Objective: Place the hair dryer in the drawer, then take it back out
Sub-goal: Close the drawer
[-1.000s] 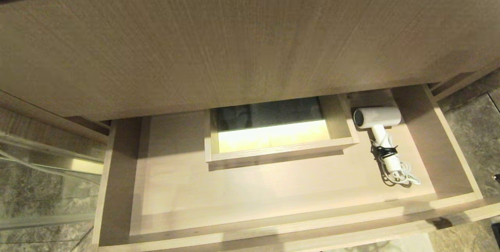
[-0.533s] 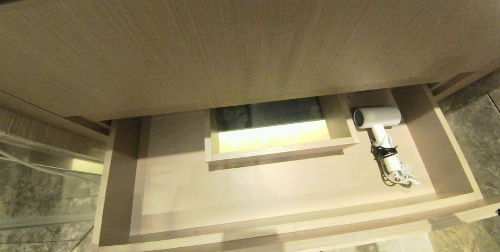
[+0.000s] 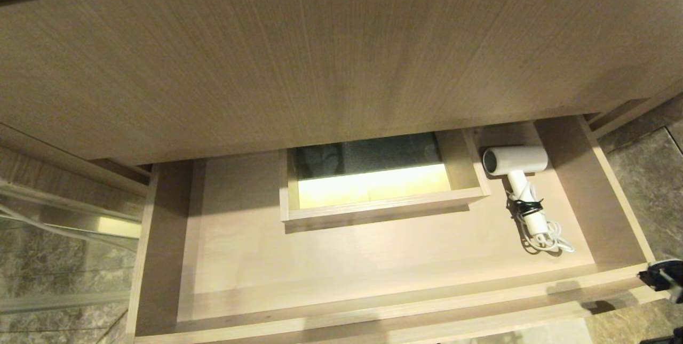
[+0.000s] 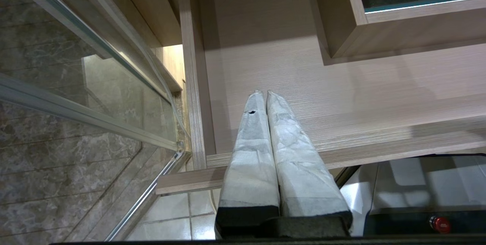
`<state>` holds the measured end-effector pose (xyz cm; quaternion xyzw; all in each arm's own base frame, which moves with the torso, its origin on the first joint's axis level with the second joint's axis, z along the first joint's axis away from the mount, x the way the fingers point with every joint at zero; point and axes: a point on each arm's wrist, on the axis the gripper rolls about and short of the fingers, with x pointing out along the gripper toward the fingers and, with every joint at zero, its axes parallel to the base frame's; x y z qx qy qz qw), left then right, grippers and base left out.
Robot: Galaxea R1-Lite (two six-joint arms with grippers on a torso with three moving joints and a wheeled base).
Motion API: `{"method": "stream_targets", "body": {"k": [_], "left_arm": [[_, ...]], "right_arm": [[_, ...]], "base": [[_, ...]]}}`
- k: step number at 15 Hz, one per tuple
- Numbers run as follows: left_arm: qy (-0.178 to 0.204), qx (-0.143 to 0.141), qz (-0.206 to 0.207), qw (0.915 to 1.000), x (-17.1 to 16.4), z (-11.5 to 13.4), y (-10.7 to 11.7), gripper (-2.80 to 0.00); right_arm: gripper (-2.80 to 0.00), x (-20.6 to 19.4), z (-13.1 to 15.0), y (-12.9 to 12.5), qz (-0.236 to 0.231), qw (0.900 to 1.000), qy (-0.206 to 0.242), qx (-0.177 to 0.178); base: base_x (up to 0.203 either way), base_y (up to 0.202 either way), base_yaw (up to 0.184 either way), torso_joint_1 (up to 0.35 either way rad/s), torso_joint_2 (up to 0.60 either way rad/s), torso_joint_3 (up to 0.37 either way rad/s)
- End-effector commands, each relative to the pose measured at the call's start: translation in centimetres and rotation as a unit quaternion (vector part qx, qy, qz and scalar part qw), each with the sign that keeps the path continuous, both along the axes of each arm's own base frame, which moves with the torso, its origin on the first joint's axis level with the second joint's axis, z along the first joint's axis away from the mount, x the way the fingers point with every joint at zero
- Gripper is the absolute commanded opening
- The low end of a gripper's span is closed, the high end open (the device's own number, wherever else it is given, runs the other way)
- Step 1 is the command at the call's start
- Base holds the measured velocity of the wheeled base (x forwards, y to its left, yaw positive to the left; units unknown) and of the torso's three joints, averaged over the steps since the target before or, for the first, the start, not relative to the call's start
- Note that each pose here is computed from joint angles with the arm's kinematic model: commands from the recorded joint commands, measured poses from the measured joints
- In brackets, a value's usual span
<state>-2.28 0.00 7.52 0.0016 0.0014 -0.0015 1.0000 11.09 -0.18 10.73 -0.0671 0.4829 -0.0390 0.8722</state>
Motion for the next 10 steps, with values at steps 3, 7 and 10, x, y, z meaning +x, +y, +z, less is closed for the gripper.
{"method": "stream_targets", "body": {"k": [3, 7, 10], "left_arm": [[0.0, 0.0, 0.0, 1.0, 0.0, 0.0, 0.0, -2.8], [0.0, 0.0, 0.0, 1.0, 0.0, 0.0, 0.0, -2.8], [0.0, 0.0, 0.0, 1.0, 0.0, 0.0, 0.0, -2.8]], "right_arm": [[-2.8, 3.3, -1.8, 0.0, 0.006, 0.999, 0.046, -0.004], [-2.8, 6.0, -1.5, 0.1, 0.013, 1.0, 0.004, -0.009], [-2.8, 7.3, -0.3, 0.1, 0.012, 0.998, -0.057, -0.009]], "base": [[0.0, 0.0, 0.0, 0.0, 0.0, 0.0], [0.0, 0.0, 0.0, 0.0, 0.0, 0.0], [0.0, 0.0, 0.0, 0.0, 0.0, 0.0]]}}
